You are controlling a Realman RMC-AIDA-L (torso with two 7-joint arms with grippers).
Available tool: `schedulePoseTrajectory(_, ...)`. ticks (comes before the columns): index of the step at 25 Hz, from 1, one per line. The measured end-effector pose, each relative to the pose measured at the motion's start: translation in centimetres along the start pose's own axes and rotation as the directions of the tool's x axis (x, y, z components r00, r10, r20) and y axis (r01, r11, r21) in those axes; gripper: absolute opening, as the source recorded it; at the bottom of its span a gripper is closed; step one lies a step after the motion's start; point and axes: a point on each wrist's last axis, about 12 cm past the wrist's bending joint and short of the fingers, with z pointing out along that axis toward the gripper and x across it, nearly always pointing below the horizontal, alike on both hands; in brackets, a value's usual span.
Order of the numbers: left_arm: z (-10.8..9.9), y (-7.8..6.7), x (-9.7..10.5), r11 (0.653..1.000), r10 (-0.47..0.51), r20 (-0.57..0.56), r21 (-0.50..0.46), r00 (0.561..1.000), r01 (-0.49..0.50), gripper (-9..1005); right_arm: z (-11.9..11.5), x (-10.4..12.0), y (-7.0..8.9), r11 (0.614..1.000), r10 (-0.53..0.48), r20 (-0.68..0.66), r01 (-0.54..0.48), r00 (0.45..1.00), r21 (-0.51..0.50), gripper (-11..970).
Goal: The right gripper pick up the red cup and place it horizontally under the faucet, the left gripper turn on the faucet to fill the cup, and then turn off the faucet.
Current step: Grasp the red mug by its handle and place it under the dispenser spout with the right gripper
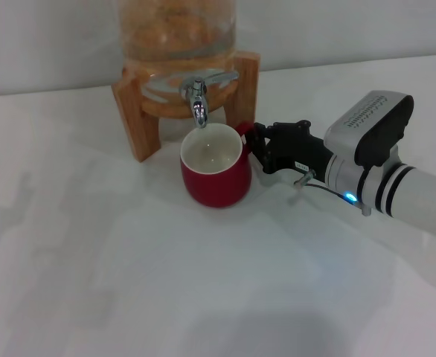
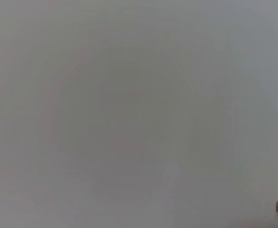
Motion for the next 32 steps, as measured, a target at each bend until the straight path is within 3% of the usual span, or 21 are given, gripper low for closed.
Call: schedulePoseTrajectory(32,-0.06,-0.04,0.03,1.000,0.001,-0.003,0.004,1.000,-0.001,864,0.91,-0.91,-0.57,0.999,0.012,-0.008,-0.012,1.000,0.036,152)
